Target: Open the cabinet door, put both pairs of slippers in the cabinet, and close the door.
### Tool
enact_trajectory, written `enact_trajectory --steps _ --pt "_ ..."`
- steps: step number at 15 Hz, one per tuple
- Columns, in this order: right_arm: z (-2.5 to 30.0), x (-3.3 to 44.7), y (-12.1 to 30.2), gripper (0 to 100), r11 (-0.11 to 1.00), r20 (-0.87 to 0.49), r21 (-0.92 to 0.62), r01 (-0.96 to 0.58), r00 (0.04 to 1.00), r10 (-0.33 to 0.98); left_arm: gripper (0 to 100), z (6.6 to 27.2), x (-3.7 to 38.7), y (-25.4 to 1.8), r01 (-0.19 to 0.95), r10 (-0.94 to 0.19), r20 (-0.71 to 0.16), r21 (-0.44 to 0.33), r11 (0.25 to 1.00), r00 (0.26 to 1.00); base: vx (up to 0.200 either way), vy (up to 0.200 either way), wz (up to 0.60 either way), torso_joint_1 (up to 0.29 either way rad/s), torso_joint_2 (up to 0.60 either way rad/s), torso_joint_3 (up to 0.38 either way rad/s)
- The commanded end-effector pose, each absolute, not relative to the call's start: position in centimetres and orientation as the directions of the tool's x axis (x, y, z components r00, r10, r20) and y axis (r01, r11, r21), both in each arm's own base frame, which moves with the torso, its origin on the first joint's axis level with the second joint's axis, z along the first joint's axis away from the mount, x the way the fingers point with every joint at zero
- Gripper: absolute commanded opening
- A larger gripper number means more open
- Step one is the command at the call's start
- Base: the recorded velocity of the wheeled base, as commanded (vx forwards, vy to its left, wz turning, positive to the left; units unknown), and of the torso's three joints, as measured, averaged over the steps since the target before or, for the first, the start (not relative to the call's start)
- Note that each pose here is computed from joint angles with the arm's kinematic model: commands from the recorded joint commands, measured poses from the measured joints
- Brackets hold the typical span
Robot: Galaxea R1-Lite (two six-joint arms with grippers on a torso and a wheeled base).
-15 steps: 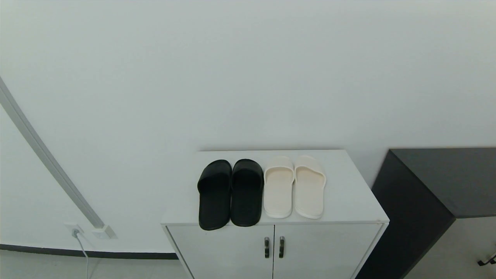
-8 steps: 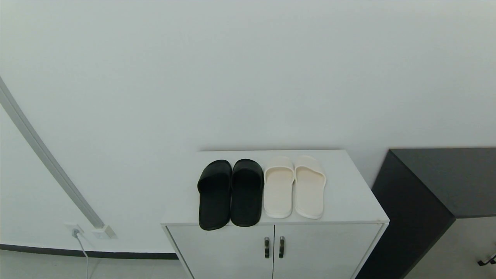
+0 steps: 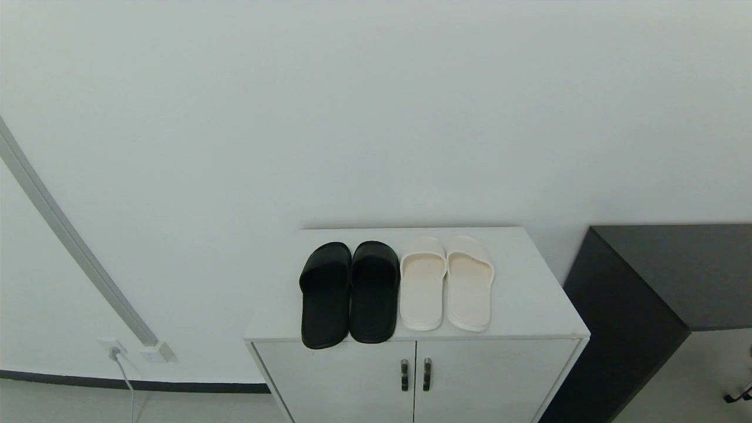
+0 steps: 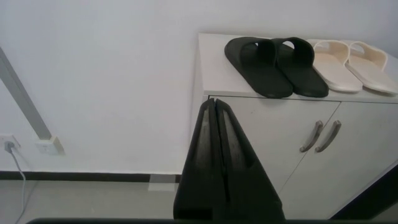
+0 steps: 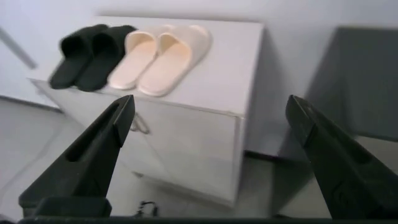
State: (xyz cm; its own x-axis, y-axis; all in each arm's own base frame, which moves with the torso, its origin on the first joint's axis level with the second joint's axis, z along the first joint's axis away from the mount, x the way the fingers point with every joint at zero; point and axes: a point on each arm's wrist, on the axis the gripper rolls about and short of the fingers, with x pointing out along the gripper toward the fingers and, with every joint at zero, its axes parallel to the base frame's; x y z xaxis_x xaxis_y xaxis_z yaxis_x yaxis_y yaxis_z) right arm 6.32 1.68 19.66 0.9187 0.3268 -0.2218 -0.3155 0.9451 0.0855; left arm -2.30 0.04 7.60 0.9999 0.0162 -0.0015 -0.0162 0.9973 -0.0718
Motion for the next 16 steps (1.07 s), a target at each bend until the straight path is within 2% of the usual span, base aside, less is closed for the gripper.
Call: enact_trajectory --steps 1,2,6,8,10,12,16 --pt "17.6 12.5 9.1 100 0.907 -0.364 0.201 -0.37 0.831 0.42 0 7.6 -2.3 0.0 -0.017 0.017 -0.003 -0.072 0.997 1.0 0.0 0.0 0.0 0.0 0.0 0.0" --pt "17.1 14.3 10.8 100 0.926 -0.363 0.189 -0.327 0.853 0.375 0 7.6 -2.3 0.0 -0.017 0.017 -0.002 -0.075 0.997 1.0 0.0 0.0 0.0 0.0 0.0 0.0" --pt "17.3 19.5 14.9 100 0.935 -0.326 0.191 -0.298 0.879 0.347 0 7.6 -2.3 0.0 -0.017 0.017 -0.002 -0.075 0.997 1.0 0.0 0.0 0.0 0.0 0.0 0.0" --pt "17.1 21.0 16.5 100 0.946 -0.33 0.173 -0.274 0.889 0.318 0 7.6 -2.3 0.0 -0.017 0.017 -0.002 -0.075 0.997 1.0 0.0 0.0 0.0 0.0 0.0 0.0" --pt "16.4 23.1 20.2 100 0.977 -0.315 0.108 -0.185 0.925 0.211 0 7.6 -2.3 0.0 -0.017 0.017 -0.002 -0.075 0.997 1.0 0.0 0.0 0.0 0.0 0.0 0.0" --pt "16.6 24.2 22.6 100 0.982 -0.278 0.084 -0.17 0.942 0.187 0 7.6 -2.3 0.0 -0.017 0.017 -0.003 -0.075 0.997 1.0 0.0 0.0 0.0 0.0 0.0 0.0" --pt "15.8 26.6 25.2 100 0.994 -0.248 0.051 -0.101 0.962 0.111 0 7.6 -2.3 0.0 -0.017 0.017 -0.002 -0.075 0.997 1.0 0.0 0.0 0.0 0.0 0.0 0.0"
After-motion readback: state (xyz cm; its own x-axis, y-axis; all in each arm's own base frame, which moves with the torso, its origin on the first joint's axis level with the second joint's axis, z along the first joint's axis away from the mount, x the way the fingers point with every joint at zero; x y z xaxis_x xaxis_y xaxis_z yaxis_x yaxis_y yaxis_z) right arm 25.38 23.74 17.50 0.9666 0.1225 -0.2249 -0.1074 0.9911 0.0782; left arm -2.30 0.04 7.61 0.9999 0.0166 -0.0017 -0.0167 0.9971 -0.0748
